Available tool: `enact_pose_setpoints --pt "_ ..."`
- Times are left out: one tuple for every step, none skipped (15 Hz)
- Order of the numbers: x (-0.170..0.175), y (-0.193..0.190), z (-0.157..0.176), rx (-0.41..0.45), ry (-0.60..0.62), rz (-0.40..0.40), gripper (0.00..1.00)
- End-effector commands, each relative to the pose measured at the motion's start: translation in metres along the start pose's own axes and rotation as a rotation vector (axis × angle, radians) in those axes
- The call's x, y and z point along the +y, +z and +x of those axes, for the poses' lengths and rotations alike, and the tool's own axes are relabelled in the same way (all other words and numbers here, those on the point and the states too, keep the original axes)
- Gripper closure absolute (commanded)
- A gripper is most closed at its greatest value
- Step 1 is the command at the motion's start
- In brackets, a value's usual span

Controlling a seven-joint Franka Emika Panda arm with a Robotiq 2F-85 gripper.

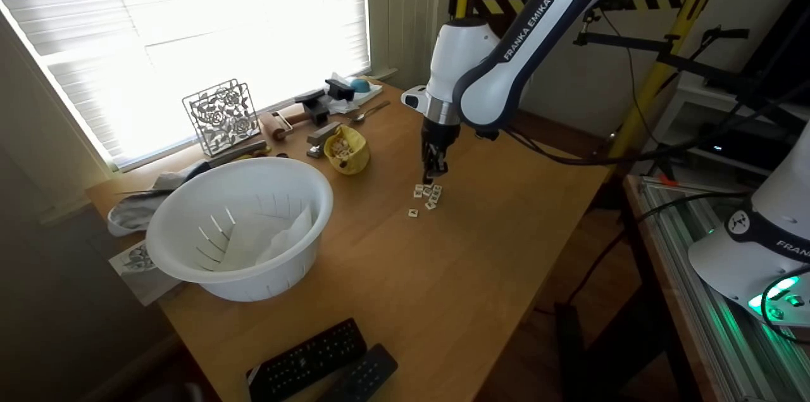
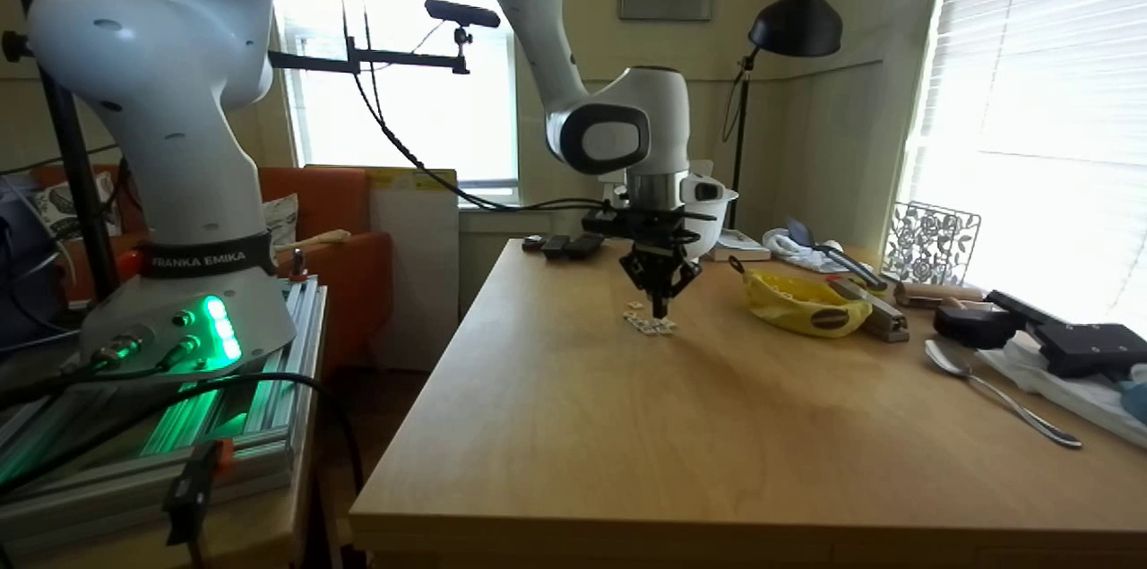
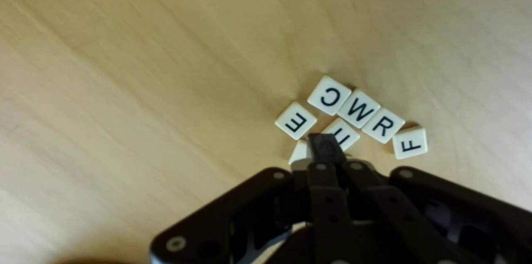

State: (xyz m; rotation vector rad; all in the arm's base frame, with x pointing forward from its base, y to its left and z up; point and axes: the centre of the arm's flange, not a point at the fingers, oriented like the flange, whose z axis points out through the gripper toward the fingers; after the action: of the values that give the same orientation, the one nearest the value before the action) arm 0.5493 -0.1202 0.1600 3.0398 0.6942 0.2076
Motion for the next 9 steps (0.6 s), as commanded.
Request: enact_pose_setpoints --pt "0.0069 0.0136 0.0073 0.028 0.075 -0.015 1.00" --pt "0.0073 0.0149 0.0080 0.037 0.094 -0.019 1.00" --pt "0.0072 0.0160 0.0088 0.044 0.114 -0.018 1.00" --pt "0.0068 0.0168 0.0093 0.052 0.131 -0.019 1.00" --pt "0.0064 0.0171 0.0097 0.058 0.149 -0.020 1.00" --pt "0.0061 0.0176 0.0104 0.061 0.164 -0.018 1.00" --pt "0.0046 0.0183 0.0102 0.061 0.181 -0.016 1.00" --pt "0.0035 0.0182 0.0105 0.058 0.200 -0.015 1.00" --pt "0.0019 0.0180 0.0102 0.052 0.222 -0.017 1.00"
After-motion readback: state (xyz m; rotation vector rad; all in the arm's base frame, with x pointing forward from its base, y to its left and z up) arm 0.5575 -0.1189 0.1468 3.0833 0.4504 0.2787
